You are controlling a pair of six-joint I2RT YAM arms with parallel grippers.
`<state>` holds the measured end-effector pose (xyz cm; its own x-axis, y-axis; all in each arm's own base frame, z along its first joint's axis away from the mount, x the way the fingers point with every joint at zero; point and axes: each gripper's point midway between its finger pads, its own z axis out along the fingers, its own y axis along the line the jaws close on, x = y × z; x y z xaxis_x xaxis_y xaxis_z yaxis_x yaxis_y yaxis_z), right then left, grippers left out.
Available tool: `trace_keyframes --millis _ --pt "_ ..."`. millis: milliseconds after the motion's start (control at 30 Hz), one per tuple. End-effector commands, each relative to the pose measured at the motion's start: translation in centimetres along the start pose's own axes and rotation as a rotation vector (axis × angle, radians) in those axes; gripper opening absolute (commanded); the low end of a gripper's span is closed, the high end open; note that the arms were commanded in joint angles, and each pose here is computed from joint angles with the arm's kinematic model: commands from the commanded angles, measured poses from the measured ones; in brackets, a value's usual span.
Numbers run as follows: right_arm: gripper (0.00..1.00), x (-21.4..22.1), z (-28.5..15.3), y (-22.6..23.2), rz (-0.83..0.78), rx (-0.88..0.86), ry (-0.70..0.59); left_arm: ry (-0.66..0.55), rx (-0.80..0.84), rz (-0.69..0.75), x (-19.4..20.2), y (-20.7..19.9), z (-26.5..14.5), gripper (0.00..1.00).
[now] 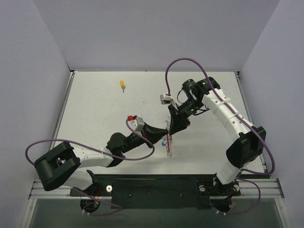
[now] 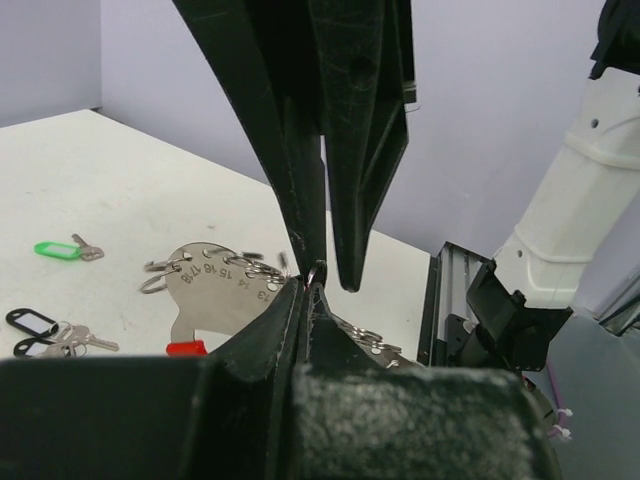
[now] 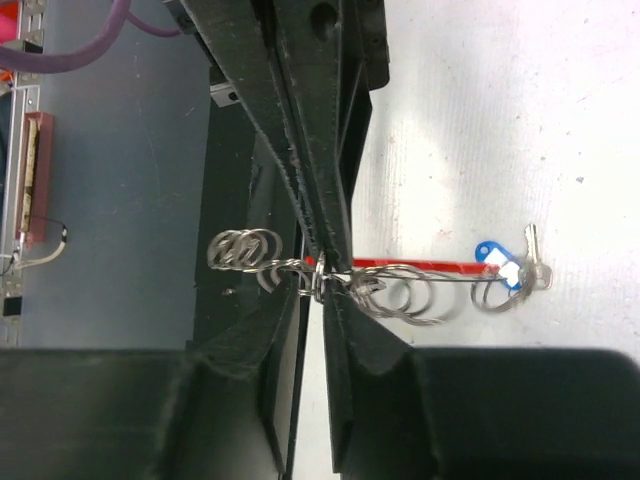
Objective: Put the keys on the keyring
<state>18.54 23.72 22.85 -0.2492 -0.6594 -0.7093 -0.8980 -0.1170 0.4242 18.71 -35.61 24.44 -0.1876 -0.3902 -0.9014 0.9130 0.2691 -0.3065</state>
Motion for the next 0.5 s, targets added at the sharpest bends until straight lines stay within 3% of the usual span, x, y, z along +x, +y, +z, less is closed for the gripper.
trace_keyframes --millis 0,133,233,300,333,367,467 --pt "0.02 -0.4 -0.1 1.8 0.002 -0.028 -0.003 -0.315 0.116 0.076 -8.7 -2.9 0.5 0.00" --pt "0.00 0.0 -0.1 1.4 0.012 -0.002 0.021 -0.257 0.114 0.076 -8.3 -2.6 0.9 0.00" --pt "0.00 0.7 0.1 1.2 0.011 0.017 0.068 -0.124 0.092 0.075 -6.3 -2.0 1.4 0.00" --pt "0.10 0.9 0.0 1.2 0.025 0.026 0.077 -0.061 0.082 0.096 -6.7 -2.0 1.7 0.00" --pt "0.18 0.9 -0.1 1.2 0.024 0.031 0.077 0.033 0.058 0.086 -4.9 -1.4 1.6 0.00" --pt "0.21 0.8 -0.3 1.5 0.018 0.037 0.078 0.040 0.067 0.130 -5.7 -1.7 1.7 0.00" --pt "0.35 1.2 -1.2 2.1 0.017 0.044 0.090 0.219 0.048 0.182 -3.1 -0.9 0.9 0.00"
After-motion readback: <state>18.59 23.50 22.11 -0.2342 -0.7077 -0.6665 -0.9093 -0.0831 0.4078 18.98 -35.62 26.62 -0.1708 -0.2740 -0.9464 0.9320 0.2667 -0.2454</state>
